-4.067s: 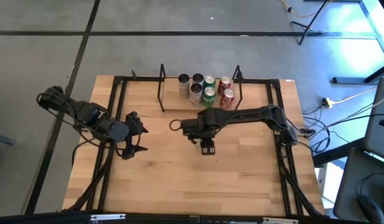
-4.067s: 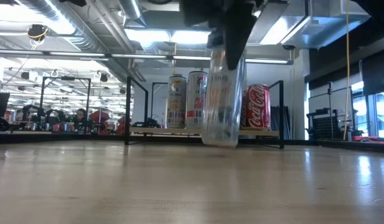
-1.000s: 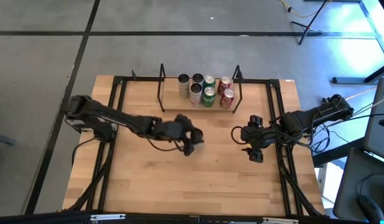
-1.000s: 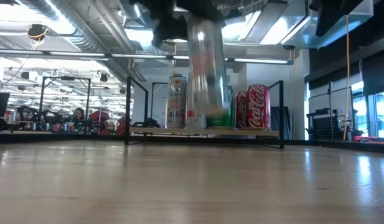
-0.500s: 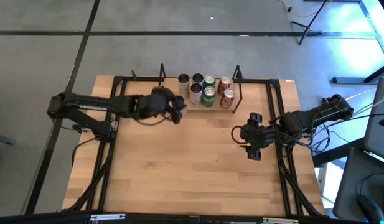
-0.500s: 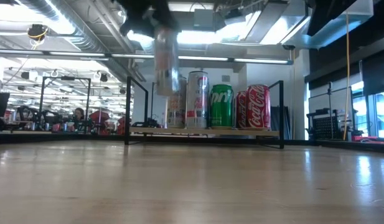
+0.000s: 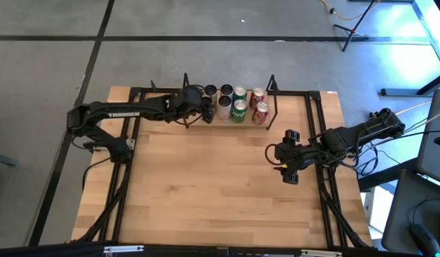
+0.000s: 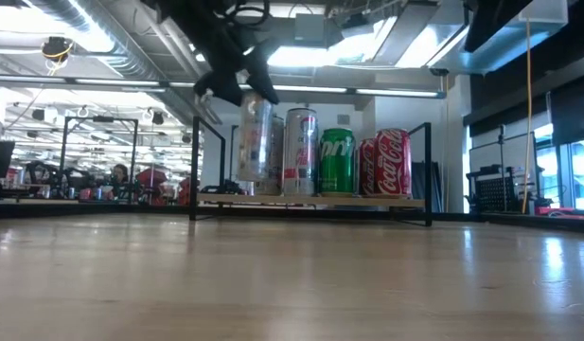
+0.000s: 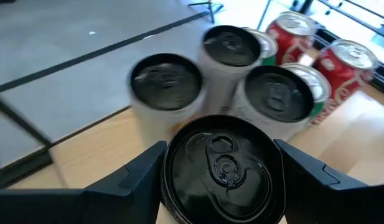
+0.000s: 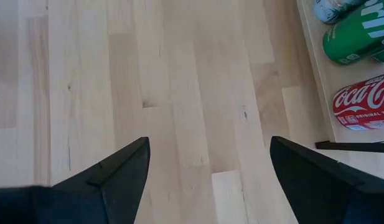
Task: Place canned beverage on shelf
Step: Put the white yellow soda can on the shelf aligned with the other white yellow soda can
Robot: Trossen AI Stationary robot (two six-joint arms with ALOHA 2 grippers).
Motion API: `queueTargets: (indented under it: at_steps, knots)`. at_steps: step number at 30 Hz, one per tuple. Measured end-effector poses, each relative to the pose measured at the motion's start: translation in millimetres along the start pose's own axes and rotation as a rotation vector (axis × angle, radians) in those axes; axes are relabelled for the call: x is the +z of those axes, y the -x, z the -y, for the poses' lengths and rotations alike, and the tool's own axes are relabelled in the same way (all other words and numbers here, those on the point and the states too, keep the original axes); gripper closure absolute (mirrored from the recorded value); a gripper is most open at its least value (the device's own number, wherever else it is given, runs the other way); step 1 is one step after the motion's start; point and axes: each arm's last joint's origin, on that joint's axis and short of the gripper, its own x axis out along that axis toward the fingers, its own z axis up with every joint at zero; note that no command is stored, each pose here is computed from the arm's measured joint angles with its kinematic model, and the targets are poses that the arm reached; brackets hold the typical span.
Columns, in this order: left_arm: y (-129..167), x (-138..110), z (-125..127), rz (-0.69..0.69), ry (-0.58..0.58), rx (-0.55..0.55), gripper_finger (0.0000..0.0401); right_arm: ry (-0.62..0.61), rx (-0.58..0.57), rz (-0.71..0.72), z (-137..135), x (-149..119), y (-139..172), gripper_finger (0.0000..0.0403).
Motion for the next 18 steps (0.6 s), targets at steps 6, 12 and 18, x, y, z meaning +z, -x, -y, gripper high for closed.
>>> queueTargets:
  at_steps: [6, 12, 18]
  knots:
    - [-14.2, -4.6, 6.6, -0.001, -0.036, -0.016, 0.0176, -0.003, 0.004, 0.01, -0.4, 1.0, 0.0, 0.0086]
    - [-17.4, -5.3, 7.6, 0.01, -0.056, -0.004, 0.0175, -0.005, 0.006, 0.015, -0.6, 1.5, 0.0, 0.0086]
    - [-23.8, -4.6, 6.9, 0.024, -0.044, 0.003, 0.0174, -0.005, 0.006, 0.017, -0.7, 1.6, 0.0, 0.0086]
